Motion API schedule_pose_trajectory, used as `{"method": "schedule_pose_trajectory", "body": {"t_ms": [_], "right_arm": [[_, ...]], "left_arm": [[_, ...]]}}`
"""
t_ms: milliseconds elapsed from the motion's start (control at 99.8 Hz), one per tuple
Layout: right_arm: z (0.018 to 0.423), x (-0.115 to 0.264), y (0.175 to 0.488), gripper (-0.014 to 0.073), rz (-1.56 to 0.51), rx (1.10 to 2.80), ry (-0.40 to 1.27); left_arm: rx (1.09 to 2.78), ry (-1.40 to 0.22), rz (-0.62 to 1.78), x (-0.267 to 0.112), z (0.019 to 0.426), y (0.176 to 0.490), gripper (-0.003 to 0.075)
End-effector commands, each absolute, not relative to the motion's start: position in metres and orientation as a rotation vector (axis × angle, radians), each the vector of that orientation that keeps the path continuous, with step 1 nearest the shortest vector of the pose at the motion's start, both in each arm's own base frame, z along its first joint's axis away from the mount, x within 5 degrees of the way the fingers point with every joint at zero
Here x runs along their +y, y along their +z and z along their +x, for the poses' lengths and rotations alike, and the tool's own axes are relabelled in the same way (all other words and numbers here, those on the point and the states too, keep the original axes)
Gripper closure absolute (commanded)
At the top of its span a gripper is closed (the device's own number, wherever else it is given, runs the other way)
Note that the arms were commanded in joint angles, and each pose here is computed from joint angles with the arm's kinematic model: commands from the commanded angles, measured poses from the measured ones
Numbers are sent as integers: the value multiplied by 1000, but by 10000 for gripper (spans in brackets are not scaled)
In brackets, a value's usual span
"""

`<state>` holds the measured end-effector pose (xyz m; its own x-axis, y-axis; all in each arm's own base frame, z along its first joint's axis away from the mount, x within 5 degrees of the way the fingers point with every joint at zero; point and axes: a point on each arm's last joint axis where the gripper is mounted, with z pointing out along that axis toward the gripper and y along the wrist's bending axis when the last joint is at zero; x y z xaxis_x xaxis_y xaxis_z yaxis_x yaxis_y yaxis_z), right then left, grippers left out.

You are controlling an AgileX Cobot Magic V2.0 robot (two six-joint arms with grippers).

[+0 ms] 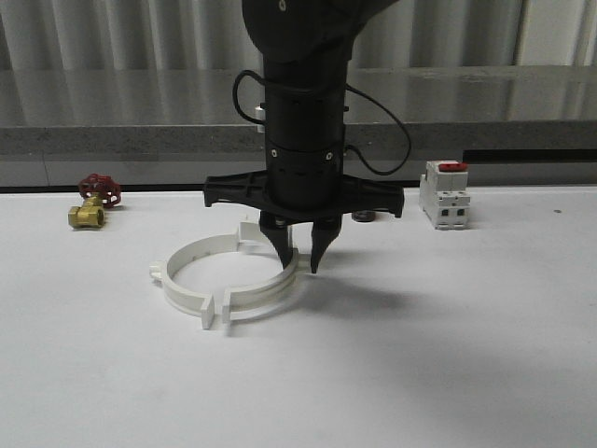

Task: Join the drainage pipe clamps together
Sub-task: 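Press the held half against the placed half to close the ring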

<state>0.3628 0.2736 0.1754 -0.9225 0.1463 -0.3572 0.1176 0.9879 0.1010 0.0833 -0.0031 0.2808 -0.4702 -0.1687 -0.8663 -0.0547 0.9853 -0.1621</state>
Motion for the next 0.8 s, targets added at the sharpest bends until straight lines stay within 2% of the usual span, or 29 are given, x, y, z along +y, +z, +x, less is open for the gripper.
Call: {"method": "schedule_pose_trajectory", "body": {"t_ms": [0,792], "right_arm": [[366,274,213,546,181,2657,195],[368,277,203,546,234,2663,206]], "left_arm": [[1975,-163,-143,-5,86,295,741],[1975,-163,-143,-5,86,295,741]]}}
